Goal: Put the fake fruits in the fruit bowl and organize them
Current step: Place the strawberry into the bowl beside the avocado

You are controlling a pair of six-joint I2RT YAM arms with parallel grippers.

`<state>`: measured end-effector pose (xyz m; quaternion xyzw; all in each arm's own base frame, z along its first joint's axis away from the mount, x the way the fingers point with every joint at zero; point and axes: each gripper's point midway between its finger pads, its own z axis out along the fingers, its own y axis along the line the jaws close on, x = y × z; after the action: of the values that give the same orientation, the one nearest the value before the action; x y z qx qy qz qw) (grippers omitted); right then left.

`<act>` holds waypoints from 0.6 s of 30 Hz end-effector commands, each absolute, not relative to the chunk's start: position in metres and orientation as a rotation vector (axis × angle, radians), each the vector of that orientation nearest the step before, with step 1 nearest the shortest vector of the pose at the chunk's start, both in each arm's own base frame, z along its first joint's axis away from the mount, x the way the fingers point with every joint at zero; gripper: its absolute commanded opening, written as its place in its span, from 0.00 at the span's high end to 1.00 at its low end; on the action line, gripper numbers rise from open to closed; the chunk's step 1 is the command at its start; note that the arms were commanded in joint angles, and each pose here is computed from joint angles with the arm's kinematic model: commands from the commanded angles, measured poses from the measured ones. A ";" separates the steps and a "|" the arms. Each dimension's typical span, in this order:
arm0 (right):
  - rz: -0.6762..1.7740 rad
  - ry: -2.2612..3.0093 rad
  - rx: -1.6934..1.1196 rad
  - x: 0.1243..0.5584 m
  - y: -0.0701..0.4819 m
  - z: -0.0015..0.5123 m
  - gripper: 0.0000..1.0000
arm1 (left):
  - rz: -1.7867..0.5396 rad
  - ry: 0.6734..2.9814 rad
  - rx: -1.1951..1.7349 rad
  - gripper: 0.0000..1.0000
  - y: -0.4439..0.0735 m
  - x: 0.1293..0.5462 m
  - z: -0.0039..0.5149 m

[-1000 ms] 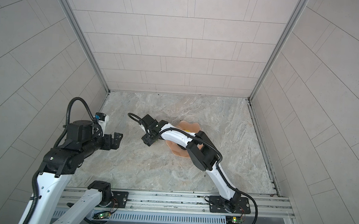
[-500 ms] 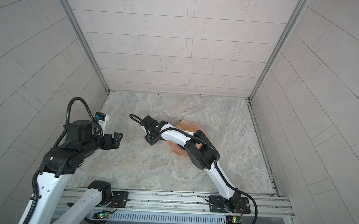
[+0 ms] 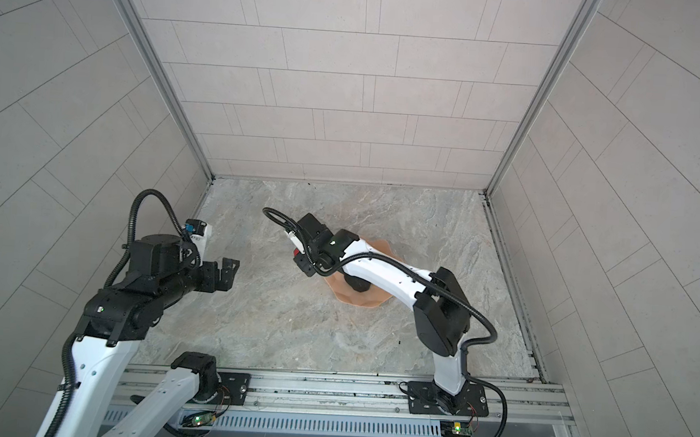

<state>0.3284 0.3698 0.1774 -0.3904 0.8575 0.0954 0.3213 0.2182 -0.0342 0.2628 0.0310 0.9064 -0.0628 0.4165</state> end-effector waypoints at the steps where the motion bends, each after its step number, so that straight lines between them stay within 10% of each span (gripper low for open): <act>1: 0.146 2.276 -0.987 0.323 0.342 0.171 0.85 | -0.153 2.270 0.087 0.00 -0.034 0.218 0.263; 18: -0.041 2.408 -0.843 0.332 0.282 0.114 0.85 | -0.153 2.275 0.086 0.00 -0.034 0.220 0.257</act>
<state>0.3271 0.2877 0.1261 -0.3253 0.8979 0.0011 0.2964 0.2192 -0.0343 0.2578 0.0310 0.9084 -0.0626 0.4121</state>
